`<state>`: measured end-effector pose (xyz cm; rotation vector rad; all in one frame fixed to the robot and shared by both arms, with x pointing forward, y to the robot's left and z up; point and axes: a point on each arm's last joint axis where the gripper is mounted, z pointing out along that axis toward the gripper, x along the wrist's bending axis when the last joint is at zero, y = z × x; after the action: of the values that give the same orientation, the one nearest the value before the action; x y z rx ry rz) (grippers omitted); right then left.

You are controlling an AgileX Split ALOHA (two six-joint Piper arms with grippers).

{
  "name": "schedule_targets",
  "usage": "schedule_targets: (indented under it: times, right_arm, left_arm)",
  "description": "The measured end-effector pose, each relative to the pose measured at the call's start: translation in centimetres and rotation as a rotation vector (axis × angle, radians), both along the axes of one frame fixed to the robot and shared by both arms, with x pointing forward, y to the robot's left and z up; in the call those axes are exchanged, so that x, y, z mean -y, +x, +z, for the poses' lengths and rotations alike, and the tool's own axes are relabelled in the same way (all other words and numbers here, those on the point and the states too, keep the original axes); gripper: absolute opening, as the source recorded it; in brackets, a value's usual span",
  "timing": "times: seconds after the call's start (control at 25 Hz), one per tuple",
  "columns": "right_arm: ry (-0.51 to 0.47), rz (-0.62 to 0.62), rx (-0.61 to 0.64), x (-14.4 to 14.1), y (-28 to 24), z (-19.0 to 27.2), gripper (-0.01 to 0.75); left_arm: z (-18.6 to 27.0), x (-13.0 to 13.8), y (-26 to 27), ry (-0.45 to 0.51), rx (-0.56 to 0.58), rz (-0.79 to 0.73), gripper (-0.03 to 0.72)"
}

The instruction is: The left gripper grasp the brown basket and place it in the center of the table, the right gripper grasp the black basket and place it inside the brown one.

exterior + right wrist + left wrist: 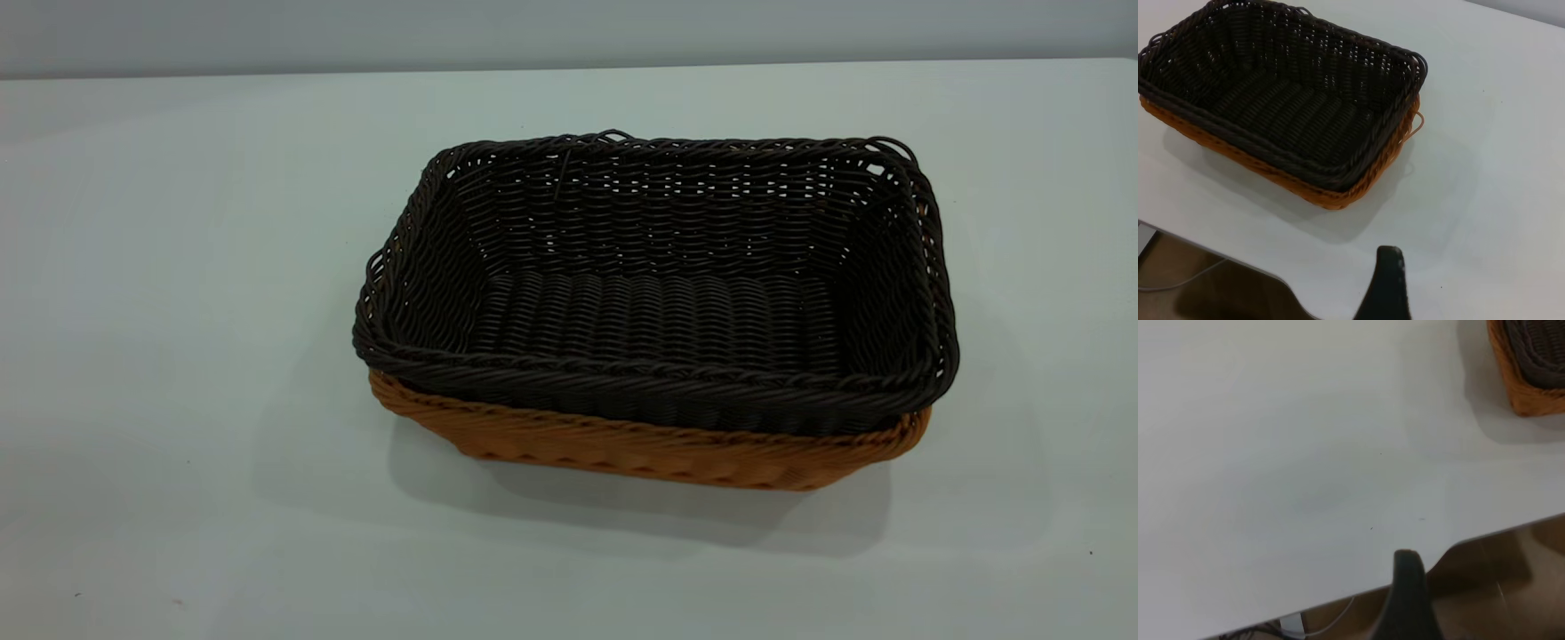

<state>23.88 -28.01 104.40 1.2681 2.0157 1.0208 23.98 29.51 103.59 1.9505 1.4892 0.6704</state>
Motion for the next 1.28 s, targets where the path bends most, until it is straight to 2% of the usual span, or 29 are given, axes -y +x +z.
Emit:
schedule_targets:
  times: [0.56,0.96,1.28]
  right_arm:
    - [-0.001,0.001,-0.001,0.0,0.0,0.0,0.573]
    - [-0.001,0.001,-0.001,0.0,0.0,0.0,0.573]
    - [-0.001,0.001,-0.001,0.0,0.0,0.0,0.573]
  left_arm:
    - [0.0,0.0,-0.2,-0.001,0.014,0.006,0.518]
    - [-0.1,-0.1,-1.6,-0.019,0.122,0.077,0.518]
    - [-0.1,-0.9,-1.6,-0.042,0.12,0.214,0.518]
